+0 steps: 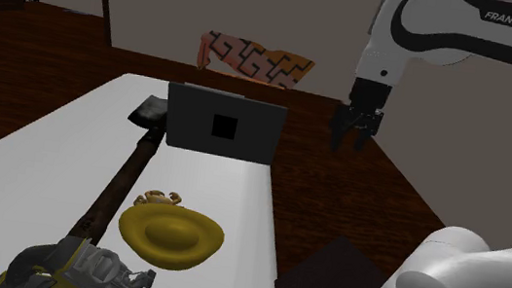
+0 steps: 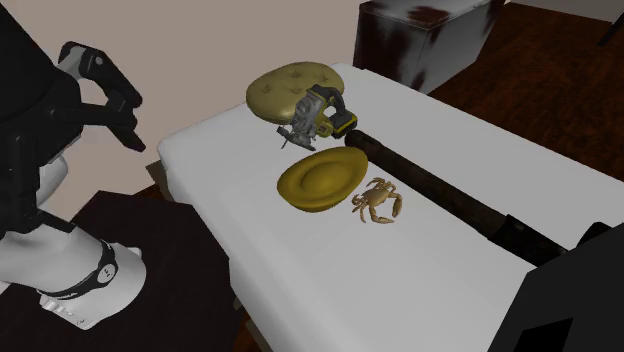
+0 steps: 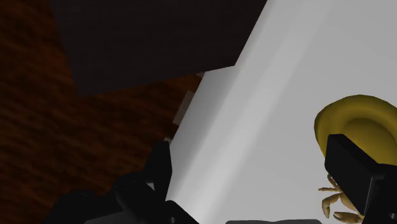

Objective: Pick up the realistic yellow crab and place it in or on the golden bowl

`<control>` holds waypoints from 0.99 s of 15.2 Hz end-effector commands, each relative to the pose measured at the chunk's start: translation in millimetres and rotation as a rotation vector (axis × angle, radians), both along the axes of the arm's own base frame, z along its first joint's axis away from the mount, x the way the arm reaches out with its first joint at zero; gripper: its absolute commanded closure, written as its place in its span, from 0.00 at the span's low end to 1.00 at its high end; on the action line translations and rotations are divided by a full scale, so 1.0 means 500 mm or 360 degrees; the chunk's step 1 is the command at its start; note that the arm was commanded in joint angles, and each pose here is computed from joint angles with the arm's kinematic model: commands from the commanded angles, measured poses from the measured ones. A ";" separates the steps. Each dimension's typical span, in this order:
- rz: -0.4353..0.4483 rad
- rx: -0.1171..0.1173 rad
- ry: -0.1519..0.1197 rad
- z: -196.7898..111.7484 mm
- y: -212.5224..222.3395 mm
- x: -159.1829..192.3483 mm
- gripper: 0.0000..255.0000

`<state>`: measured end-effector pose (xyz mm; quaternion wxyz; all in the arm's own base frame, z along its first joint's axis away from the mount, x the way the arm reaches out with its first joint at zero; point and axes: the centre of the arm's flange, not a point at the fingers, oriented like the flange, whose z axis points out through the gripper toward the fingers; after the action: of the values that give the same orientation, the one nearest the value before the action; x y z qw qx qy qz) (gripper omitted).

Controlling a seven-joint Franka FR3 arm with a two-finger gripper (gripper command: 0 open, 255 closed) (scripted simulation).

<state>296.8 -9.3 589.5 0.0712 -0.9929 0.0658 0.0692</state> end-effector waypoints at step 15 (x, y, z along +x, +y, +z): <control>-0.0218 -0.0002 0.0140 -0.217 0.187 0.252 0.00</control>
<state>412.6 78.1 491.7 0.0719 -0.9831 0.1311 0.1054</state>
